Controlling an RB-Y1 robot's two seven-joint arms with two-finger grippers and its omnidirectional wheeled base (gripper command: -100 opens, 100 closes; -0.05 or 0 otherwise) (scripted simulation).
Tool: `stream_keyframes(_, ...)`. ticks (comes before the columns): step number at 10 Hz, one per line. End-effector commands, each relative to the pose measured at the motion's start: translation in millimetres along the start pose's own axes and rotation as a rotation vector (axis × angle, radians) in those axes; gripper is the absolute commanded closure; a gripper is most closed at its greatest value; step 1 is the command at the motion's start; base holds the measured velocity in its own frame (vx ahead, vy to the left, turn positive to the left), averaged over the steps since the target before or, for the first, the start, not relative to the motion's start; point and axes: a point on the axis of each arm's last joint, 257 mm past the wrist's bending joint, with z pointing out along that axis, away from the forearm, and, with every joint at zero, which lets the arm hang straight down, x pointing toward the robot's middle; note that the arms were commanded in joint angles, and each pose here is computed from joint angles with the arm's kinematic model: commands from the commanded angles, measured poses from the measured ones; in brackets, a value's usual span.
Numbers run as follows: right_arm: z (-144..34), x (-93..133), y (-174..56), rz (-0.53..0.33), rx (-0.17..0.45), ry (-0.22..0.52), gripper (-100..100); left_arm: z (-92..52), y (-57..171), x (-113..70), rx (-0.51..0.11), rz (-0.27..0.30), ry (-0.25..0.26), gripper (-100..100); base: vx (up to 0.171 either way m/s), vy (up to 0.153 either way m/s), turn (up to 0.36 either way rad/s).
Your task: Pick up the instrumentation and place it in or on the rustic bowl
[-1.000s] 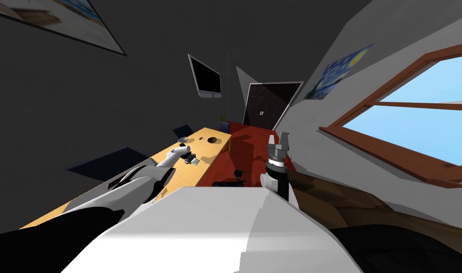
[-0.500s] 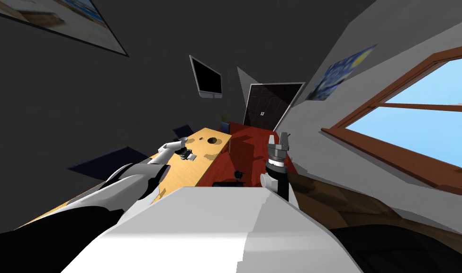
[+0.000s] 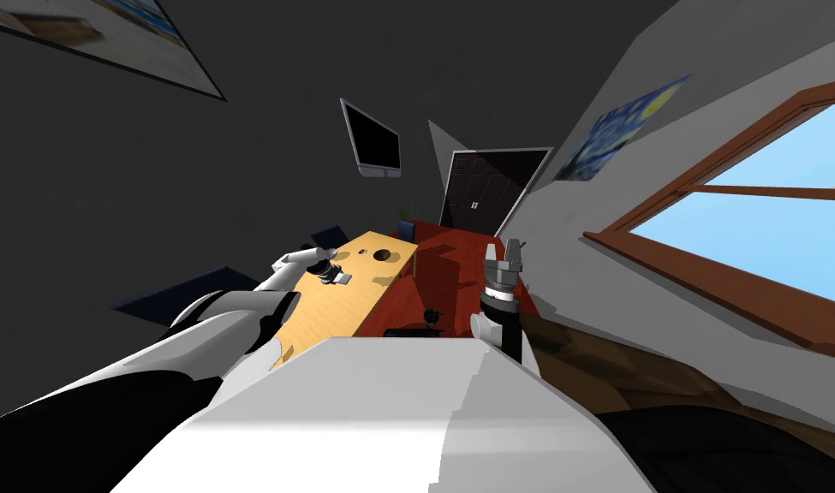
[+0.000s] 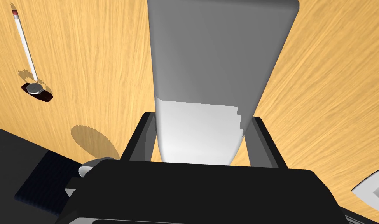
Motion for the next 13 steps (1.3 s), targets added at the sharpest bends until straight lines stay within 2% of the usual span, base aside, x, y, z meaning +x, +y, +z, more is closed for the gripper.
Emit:
stream_keyframes(1,0.0,0.0,0.0,0.0,0.0,0.0,0,-2.2,1.2,-1.6,-0.002,-0.018,0.008,100,0.005,-0.02,0.022)
stream_keyframes(3,0.0,0.0,0.0,0.0,0.0,0.0,0,-7.1,0.3,-4.1,0.001,-0.038,0.017,100,0.009,-0.019,0.016)
stream_keyframes(10,0.0,0.0,0.0,0.0,0.0,0.0,0,-7.1,0.3,-4.1,0.001,-0.038,0.017,100,0.014,-0.005,-0.005)
stream_keyframes(11,0.0,0.0,0.0,0.0,0.0,0.0,0,-11.5,-0.1,-6.3,0.003,-0.055,0.025,100,0.034,-0.011,-0.008)
stream_keyframes(13,0.0,0.0,0.0,0.0,0.0,0.0,0,-11.5,-0.1,-6.3,0.003,-0.055,0.025,100,0.05,-0.03,0.013)
